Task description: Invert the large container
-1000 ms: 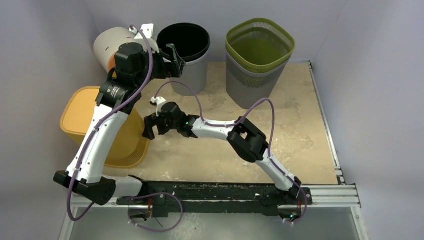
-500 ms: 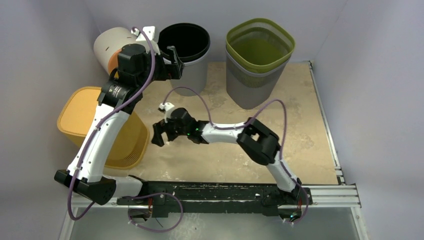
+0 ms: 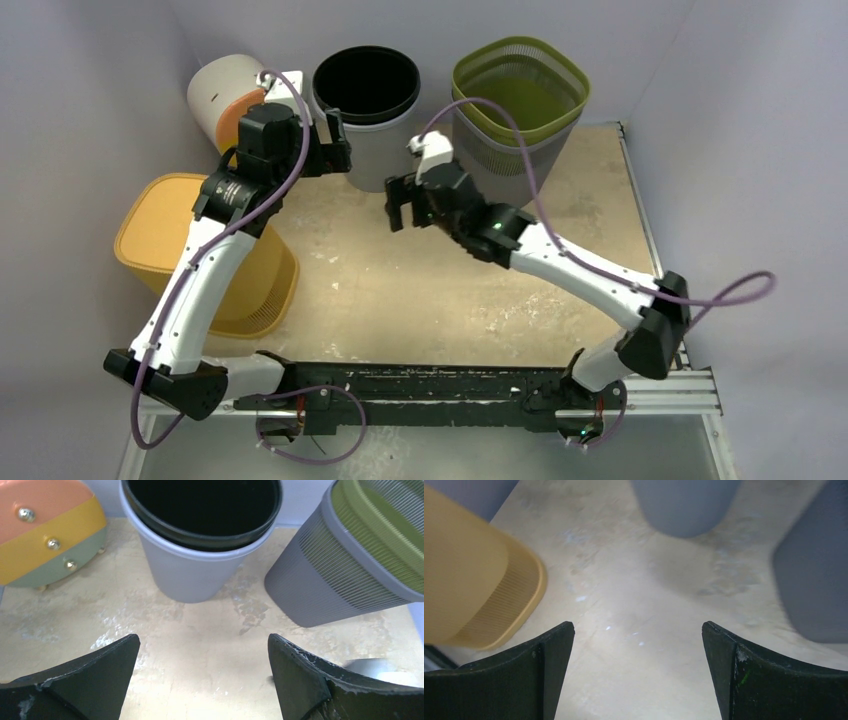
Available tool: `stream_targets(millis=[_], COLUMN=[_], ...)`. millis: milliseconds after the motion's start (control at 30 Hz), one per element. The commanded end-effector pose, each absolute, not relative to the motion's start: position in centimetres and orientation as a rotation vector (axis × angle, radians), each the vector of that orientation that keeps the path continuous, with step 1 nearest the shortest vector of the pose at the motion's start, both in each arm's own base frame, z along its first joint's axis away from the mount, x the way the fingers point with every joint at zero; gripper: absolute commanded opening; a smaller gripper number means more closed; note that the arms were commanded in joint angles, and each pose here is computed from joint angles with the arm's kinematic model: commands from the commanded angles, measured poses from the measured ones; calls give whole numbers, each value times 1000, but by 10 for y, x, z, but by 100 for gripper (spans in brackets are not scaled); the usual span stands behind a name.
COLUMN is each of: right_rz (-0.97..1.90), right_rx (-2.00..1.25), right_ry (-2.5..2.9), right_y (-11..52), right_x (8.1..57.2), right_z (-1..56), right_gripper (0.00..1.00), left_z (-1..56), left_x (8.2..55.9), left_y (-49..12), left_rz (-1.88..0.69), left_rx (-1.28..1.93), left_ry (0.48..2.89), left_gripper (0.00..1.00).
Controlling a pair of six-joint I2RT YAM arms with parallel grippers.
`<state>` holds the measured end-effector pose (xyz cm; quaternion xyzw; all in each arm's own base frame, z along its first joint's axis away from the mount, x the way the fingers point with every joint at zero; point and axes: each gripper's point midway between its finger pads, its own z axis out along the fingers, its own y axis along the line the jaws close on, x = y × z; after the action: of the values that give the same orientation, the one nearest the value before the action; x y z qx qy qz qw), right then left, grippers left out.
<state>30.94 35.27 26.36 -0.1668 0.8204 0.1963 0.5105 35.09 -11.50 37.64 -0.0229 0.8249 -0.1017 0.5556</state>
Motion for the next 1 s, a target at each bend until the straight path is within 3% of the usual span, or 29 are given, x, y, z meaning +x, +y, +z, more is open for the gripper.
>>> stream_targets(millis=[0, 100, 267, 567, 967], right_rz=[282, 247, 139, 103, 156], right_rx=[-311, -296, -282, -434, -483], right_ry=[1885, 1797, 1749, 1821, 1892], right_y=[283, 263, 230, 199, 184], right_x=[326, 334, 359, 413, 436], right_z=[333, 385, 421, 422, 384], right_gripper=[98, 98, 98, 94, 87], left_z=[388, 386, 384, 376, 356], left_x=[340, 334, 325, 320, 320], left_y=[-106, -104, -100, -100, -99], left_rz=[-238, -239, -240, -255, -235], left_rx=[-92, -91, -94, -99, -95], left_ry=[1897, 1901, 1899, 1900, 1935], left_gripper=[96, 96, 96, 96, 96])
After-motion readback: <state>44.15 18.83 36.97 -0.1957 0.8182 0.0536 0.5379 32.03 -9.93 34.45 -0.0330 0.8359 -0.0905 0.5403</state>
